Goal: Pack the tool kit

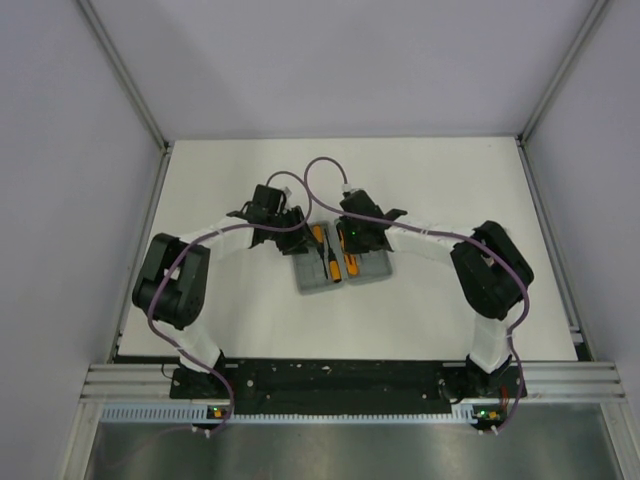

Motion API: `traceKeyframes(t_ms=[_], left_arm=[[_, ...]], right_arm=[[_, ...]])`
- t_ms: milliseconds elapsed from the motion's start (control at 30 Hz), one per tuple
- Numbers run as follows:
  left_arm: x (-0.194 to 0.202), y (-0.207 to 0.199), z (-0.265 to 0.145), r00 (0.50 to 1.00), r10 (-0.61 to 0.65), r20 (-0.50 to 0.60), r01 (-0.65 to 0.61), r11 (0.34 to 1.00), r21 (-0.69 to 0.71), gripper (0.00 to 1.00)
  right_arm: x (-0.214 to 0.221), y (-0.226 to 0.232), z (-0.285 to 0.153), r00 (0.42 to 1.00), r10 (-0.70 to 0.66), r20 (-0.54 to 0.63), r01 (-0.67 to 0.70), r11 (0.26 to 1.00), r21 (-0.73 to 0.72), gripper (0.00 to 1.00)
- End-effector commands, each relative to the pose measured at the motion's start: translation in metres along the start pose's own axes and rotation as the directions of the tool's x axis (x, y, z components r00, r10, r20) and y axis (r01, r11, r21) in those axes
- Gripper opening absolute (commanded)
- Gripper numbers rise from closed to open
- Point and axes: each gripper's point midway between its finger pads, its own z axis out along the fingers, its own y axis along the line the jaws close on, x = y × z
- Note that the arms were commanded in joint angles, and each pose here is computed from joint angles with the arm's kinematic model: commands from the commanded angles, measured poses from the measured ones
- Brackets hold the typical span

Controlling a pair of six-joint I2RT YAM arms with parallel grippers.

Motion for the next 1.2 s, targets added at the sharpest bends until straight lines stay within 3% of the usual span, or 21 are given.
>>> traceKeyframes(t_ms=[0,167,333,633,733,933,1167], left_arm=[[-0.024,-0.039,-0.027,0.995,0.044,0.090,-0.051,0.996,0.077,0.51],[-0.033,-0.054,-0.048,0.988,0.063,0.144,-0.078,0.992,0.096,0.54],[-0.036,-0.057,-0.062,0.982,0.071,0.173,-0.088,0.992,0.089,0.56],[-0.036,-0.030,-0.086,0.965,0.040,0.260,-0.040,0.999,-0.004,0.59],[-0.031,-0.010,-0.089,0.959,0.018,0.282,-0.003,0.999,-0.052,0.59],[-0.015,0.017,-0.082,0.967,-0.024,0.255,0.049,0.995,-0.090,0.59],[-0.008,0.026,-0.077,0.971,-0.041,0.235,0.063,0.994,-0.089,0.59]], right_arm=[[-0.039,0.024,-0.039,0.996,-0.022,0.085,0.027,0.998,-0.055,0.06],[-0.070,0.027,-0.070,0.984,-0.028,0.178,0.039,0.998,-0.058,0.10],[-0.069,0.008,-0.085,0.982,0.014,0.191,-0.006,0.999,-0.038,0.15],[-0.033,0.013,-0.062,0.988,-0.137,0.072,0.143,0.985,-0.095,0.25],[-0.028,0.016,-0.045,0.986,-0.158,0.045,0.162,0.984,-0.076,0.23],[-0.019,0.012,-0.015,0.987,-0.162,0.006,0.162,0.987,-0.011,0.11],[-0.013,0.007,-0.008,0.987,-0.163,-0.011,0.163,0.987,0.006,0.09]])
